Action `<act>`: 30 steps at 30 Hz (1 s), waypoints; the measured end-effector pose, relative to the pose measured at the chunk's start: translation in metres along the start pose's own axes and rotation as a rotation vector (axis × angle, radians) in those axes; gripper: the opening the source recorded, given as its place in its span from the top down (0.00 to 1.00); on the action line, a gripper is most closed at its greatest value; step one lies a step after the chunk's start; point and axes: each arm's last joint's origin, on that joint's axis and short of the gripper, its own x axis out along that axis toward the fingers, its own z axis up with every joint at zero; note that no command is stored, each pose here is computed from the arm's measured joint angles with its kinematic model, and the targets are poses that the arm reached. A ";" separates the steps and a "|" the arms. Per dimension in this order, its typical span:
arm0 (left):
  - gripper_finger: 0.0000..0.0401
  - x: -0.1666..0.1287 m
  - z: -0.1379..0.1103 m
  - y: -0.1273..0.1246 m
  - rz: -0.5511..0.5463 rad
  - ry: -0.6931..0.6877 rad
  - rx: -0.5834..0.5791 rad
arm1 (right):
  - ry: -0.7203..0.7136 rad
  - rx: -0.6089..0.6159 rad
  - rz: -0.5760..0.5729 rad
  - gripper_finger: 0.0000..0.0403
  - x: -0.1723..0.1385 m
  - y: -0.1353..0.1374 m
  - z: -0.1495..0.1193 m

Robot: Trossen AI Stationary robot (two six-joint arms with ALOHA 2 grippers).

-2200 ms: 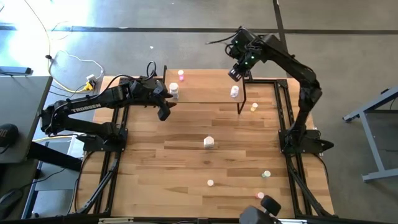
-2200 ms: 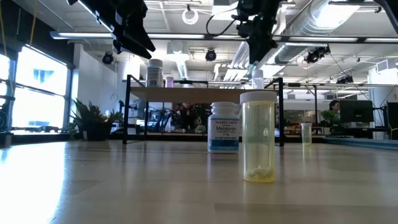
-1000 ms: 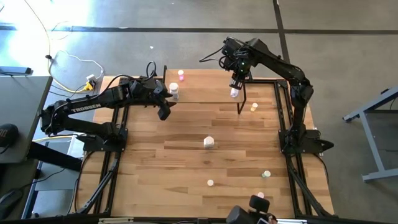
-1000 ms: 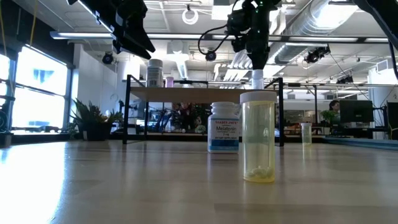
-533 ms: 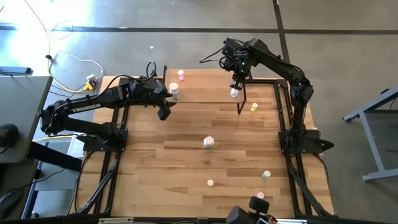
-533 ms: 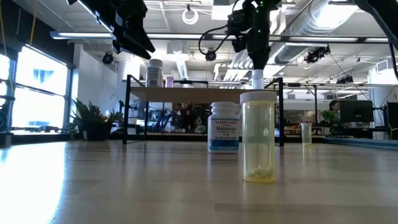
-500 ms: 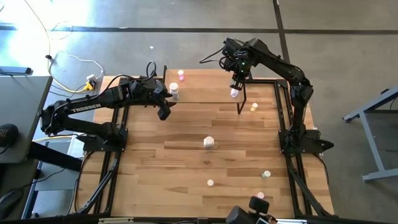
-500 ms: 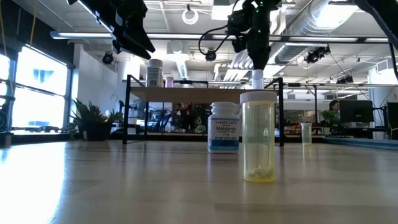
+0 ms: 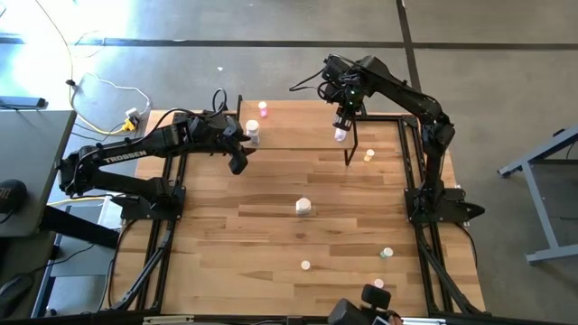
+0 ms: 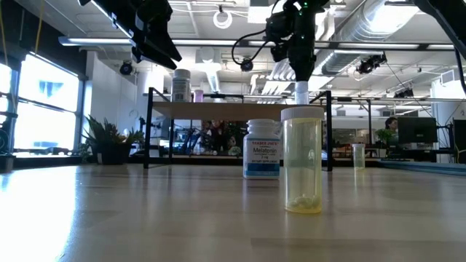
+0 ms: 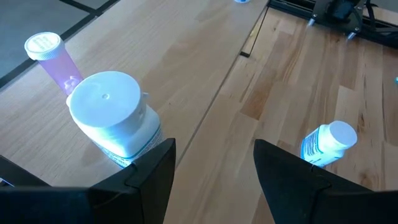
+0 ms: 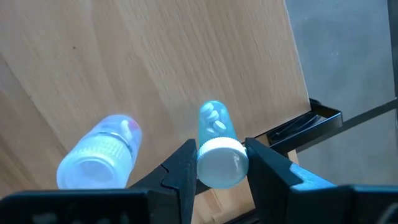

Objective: Pick and place medicine bottles onto shelf by color
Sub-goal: Put the left blue pill bottle on the shelf, then put the blue pill bottle on the shelf

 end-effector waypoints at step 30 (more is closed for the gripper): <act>0.48 0.000 0.000 0.000 -0.004 -0.005 0.001 | -0.169 0.106 -0.080 0.62 -0.038 -0.007 0.007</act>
